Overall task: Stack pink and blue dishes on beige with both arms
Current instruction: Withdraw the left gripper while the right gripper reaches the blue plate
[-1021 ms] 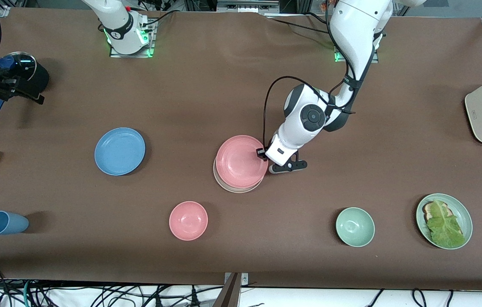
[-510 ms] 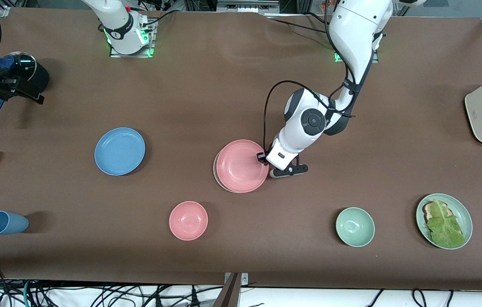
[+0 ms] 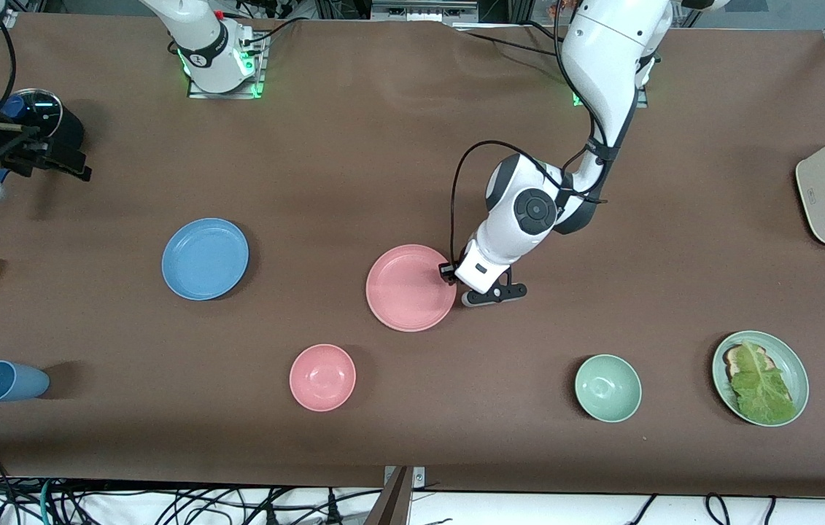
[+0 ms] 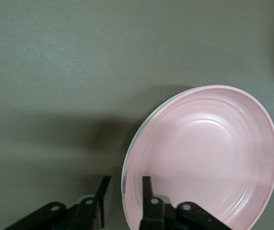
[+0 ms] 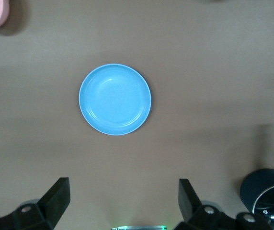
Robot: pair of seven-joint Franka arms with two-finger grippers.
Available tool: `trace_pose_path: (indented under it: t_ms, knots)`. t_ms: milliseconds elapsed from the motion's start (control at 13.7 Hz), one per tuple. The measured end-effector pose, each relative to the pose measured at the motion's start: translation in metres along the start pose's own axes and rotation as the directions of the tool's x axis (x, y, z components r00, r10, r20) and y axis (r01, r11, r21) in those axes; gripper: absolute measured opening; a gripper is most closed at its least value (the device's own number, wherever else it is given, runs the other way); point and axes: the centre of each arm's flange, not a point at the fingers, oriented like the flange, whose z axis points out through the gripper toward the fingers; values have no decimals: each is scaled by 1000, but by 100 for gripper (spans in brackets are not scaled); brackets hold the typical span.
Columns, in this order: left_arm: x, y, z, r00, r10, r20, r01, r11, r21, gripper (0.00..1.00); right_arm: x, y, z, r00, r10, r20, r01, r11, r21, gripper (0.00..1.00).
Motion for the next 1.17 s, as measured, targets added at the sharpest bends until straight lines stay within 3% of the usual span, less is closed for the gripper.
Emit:
trace_pose_path:
  t_ms: [146, 219, 365, 583, 802, 1167]
  knots:
    - [6, 2, -6, 1000, -3, -14, 3, 1000, -8, 53, 13, 1, 33, 998, 9, 58, -9, 1000, -7, 100]
    - [11, 2, -11, 1000, -6, -21, 6, 1000, -9, 53, 21, 3, 52, 997, 15, 71, -14, 1000, -9, 100]
    - [22, -3, -26, 1000, -13, -6, 13, 1000, 12, 58, 36, 10, 92, 998, 30, 58, -29, 1000, -11, 100]
    - [45, -19, -73, 999, 50, 10, -51, 990, 132, 68, 40, 23, 174, 998, 54, 24, -53, 999, -12, 100]
    - [67, -43, -113, 994, 104, 40, -109, 979, 171, 71, 39, 35, 230, 996, 80, 31, -80, 997, -9, 100]
    - [112, -120, -148, 982, 164, 92, -178, 969, 172, 84, 55, 61, 304, 995, 91, 49, -98, 983, 159, 99]
